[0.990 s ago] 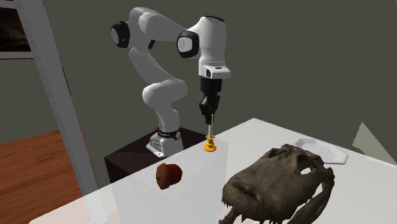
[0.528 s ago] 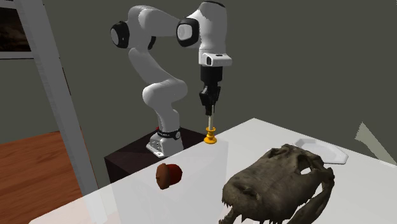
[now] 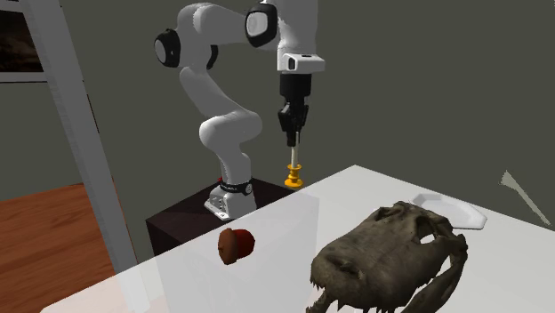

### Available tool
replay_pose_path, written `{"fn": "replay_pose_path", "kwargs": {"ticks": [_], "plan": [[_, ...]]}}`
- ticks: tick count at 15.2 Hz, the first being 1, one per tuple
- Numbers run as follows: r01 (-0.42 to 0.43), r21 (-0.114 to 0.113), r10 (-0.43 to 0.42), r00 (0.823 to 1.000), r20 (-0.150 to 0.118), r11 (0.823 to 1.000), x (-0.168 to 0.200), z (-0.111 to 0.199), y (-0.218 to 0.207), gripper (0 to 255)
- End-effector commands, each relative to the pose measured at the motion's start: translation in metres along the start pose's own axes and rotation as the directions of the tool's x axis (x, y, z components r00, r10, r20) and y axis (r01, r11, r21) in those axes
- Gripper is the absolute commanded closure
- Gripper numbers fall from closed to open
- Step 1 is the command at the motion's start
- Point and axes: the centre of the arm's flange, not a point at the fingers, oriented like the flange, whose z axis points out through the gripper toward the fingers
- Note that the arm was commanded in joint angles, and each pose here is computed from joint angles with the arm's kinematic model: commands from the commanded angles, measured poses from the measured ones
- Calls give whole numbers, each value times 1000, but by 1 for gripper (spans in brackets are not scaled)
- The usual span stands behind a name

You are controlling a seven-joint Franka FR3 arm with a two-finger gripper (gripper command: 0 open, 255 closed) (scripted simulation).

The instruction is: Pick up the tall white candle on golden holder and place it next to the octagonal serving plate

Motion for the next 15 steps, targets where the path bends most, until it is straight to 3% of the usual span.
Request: {"fn": "replay_pose_path", "kwargs": {"ticks": [1, 15], "plan": [[0, 0, 0, 1000, 0, 1000, 1, -11, -1, 255], [0, 0, 0, 1000, 0, 1000, 1, -85, -1, 255]]}}
